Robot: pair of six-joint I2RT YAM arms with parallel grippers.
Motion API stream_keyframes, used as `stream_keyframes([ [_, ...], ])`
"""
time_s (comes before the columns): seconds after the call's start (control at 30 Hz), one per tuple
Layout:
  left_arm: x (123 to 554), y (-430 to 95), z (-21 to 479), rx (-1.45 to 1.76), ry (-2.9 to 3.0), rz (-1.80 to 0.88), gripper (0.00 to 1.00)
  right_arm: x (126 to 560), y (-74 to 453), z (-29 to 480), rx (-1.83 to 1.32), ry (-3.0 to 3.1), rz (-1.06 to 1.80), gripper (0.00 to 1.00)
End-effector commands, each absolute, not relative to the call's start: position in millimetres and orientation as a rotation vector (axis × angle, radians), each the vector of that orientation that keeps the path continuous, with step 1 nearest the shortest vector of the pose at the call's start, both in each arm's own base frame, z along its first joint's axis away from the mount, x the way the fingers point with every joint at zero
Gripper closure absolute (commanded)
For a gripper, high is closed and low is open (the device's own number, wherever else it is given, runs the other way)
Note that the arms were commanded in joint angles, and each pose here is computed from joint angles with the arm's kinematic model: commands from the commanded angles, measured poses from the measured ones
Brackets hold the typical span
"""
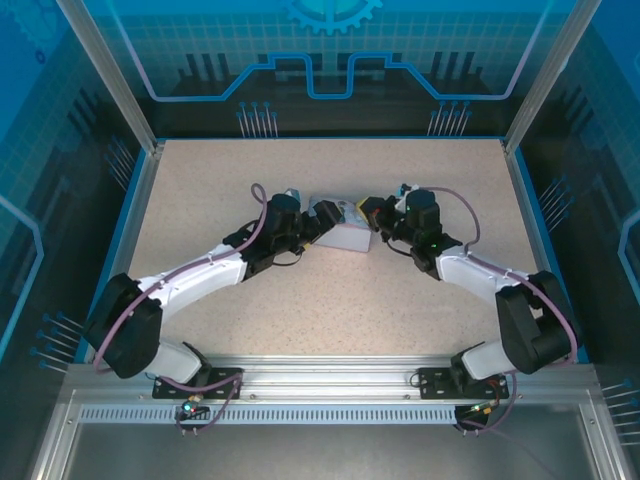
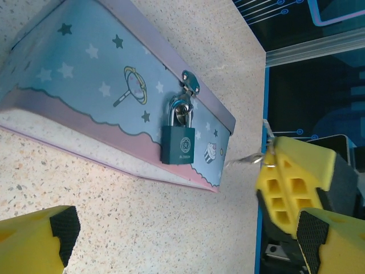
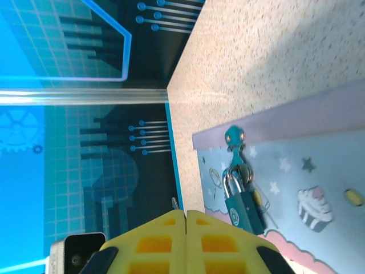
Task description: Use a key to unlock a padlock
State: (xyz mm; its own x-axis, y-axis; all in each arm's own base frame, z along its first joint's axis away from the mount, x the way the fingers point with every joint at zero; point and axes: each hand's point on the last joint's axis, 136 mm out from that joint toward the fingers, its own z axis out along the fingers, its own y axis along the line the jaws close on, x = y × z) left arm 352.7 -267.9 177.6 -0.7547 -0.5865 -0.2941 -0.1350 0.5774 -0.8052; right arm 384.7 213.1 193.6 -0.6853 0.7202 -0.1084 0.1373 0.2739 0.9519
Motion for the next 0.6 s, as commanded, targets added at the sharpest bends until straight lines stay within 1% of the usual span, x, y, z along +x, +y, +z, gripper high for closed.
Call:
stream_keyframes([
  [0.0, 357.7, -279.6, 174.1, -0.458, 2.307, -1.152, 0.01, 383.2, 195.3, 196.5, 0.798, 1.989, 1.393, 1.00],
  [0.07, 361.3, -280.2, 174.2, -0.416, 2.330, -1.151, 0.01, 381.6, 188.0, 198.6, 0.800, 1.983, 1.377, 1.00],
  [0.2, 366.7, -279.6, 185.1, -0.269, 2.377, -1.051, 0.01, 375.4, 176.8, 200.2, 0.811, 1.971, 1.357, 1.00],
  [0.33, 368.4, -285.5, 195.6, -0.171, 2.410, -1.021, 0.01, 370.5, 175.9, 196.2, 0.816, 1.978, 1.354, 1.00],
  [0.43, 368.1, -291.4, 192.4, -0.167, 2.435, -1.047, 0.04, 371.7, 178.4, 194.8, 0.811, 1.984, 1.358, 1.00],
  [0.57, 367.5, -290.2, 180.8, -0.238, 2.461, -1.052, 0.09, 378.4, 184.7, 197.3, 0.791, 1.991, 1.364, 1.00],
])
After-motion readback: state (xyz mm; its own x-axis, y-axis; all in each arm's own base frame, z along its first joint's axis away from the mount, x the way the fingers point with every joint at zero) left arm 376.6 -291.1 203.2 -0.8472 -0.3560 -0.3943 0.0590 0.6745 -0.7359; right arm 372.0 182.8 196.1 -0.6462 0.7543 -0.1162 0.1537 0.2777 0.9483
